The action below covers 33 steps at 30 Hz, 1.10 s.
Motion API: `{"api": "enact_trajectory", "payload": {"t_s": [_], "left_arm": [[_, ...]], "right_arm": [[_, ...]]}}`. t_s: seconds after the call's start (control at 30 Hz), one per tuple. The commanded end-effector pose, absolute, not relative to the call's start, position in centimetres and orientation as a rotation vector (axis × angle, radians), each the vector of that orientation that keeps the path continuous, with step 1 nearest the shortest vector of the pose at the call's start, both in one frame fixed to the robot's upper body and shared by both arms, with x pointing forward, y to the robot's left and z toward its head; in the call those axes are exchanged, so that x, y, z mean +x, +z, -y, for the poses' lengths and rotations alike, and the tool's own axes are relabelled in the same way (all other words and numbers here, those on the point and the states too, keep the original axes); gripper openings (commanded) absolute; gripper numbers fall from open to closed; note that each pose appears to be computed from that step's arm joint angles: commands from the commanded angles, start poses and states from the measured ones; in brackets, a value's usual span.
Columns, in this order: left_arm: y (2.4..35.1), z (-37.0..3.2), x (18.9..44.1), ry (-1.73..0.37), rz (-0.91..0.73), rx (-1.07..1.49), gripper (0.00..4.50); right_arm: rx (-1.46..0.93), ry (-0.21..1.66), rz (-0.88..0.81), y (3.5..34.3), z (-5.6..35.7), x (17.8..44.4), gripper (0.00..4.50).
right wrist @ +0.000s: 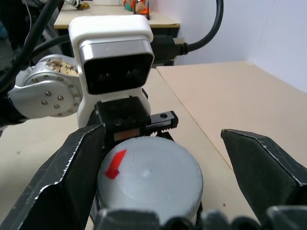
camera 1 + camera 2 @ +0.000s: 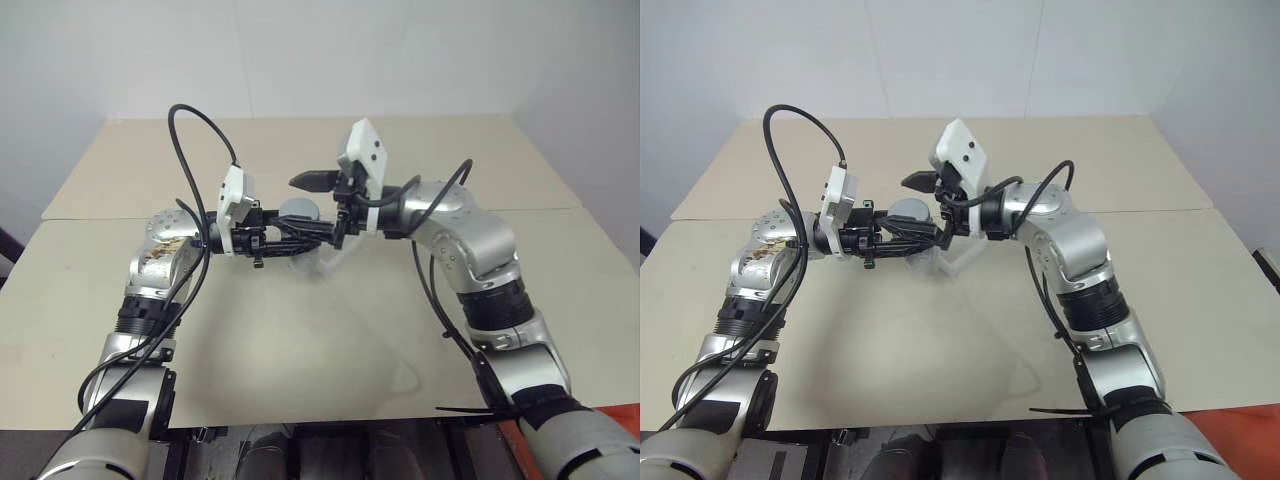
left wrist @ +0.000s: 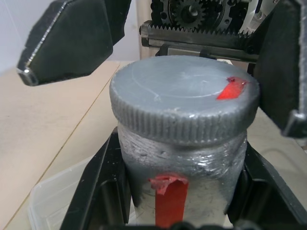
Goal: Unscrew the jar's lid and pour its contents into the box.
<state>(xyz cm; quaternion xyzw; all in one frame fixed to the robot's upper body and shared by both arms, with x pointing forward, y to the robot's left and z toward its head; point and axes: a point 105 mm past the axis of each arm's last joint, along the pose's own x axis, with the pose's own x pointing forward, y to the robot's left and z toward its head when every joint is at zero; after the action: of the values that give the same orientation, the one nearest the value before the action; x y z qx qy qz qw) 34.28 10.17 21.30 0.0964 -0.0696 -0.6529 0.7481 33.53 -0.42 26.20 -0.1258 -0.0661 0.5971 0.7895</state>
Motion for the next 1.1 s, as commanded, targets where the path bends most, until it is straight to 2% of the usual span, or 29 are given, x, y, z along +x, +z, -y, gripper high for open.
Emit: {"api": "enact_trajectory", "payload": {"t_s": [0.03,0.43,0.73,0.97,1.1], "left_arm": [[22.6,-10.3,33.8,-1.443,0.203,0.252,2.05],[22.6,-10.8,33.3,-1.45,0.196,0.259,2.05],[22.6,-11.2,33.0,-1.443,0.187,0.27,2.05],[22.3,-11.3,33.2,-1.427,0.173,0.259,2.05],[22.3,-10.6,34.1,-1.404,0.173,0.242,2.05]], "right_arm": [[-0.308,1.217,0.153,26.9,2.1,34.4,4.44],[-0.333,1.106,0.134,27.2,6.0,35.9,4.44],[-0.316,1.087,0.138,27.1,7.9,35.5,4.44],[-0.307,1.114,0.145,27.0,8.9,34.0,4.44],[-0.295,1.232,0.202,28.1,7.4,31.5,4.44]]}}
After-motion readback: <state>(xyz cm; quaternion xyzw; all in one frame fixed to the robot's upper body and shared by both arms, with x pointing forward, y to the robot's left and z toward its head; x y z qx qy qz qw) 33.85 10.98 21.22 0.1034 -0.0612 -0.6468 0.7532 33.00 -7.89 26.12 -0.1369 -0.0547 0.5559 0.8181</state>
